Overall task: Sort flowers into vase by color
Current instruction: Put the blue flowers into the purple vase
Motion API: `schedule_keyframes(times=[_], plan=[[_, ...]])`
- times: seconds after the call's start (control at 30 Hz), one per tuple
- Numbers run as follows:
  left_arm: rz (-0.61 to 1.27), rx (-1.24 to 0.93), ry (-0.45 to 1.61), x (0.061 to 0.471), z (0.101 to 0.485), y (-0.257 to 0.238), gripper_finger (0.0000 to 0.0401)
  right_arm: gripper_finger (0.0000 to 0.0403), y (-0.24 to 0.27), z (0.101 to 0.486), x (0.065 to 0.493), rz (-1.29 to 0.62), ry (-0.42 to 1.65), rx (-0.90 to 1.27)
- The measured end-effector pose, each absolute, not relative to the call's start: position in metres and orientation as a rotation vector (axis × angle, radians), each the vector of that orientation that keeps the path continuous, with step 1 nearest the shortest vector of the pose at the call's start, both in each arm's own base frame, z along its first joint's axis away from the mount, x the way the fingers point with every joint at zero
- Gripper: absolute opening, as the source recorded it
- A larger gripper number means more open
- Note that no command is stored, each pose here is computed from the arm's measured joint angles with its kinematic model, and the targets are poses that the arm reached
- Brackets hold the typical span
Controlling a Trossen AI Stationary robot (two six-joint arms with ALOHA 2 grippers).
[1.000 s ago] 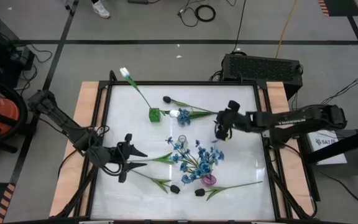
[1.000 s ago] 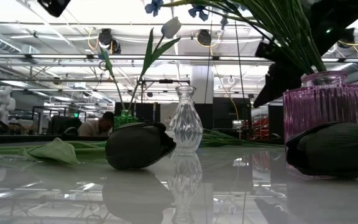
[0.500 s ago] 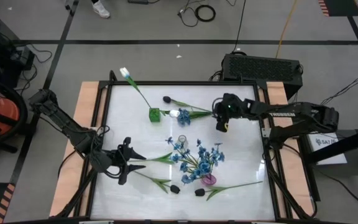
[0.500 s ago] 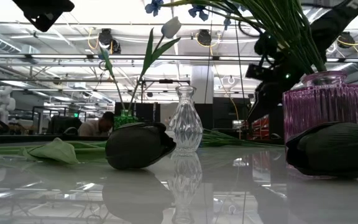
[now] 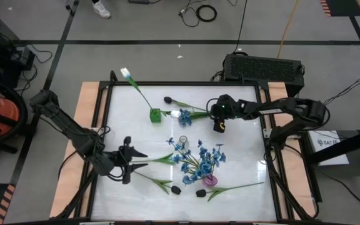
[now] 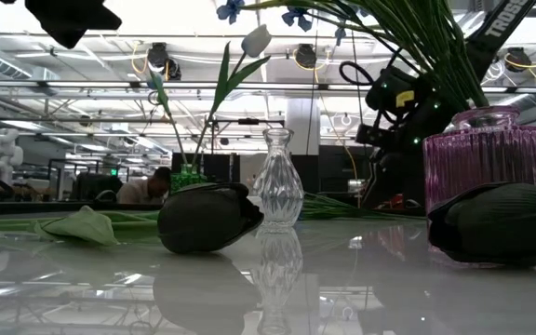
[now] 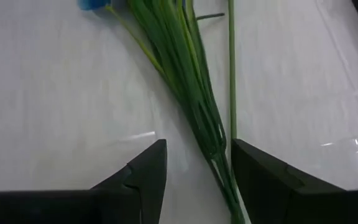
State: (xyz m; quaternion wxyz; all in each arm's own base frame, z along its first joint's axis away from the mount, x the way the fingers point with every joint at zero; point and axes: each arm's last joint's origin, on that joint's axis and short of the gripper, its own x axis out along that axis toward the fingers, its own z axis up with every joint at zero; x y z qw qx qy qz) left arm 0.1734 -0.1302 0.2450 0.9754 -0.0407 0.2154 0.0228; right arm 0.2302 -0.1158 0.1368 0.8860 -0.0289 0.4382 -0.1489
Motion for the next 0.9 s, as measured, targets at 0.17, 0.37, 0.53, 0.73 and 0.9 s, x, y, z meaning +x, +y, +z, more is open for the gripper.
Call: schedule_keyframes(times=[0.17, 0.37, 0.53, 0.73, 0.9], plan=[[0.087, -0.045, 0.45, 0.178, 0.237, -0.133, 0.016, 0.0171, -0.12, 0.133, 0.232, -0.307, 0.91, -0.085], [0.145, -0.005, 0.438, 0.181, 0.233, -0.133, 0.016, 0.0163, -0.127, 0.128, 0.23, -0.32, 0.929, -0.085], [0.152, 0.0, 0.433, 0.181, 0.233, -0.133, 0.016, 0.0115, -0.129, 0.128, 0.228, -0.313, 0.922, -0.066], [0.158, -0.026, 0.43, 0.181, 0.233, -0.133, 0.016, 0.0062, -0.128, 0.127, 0.229, -0.294, 0.916, -0.057], [0.148, -0.031, 0.423, 0.18, 0.234, -0.135, 0.016, 0.0069, -0.128, 0.127, 0.229, -0.291, 0.911, -0.048]])
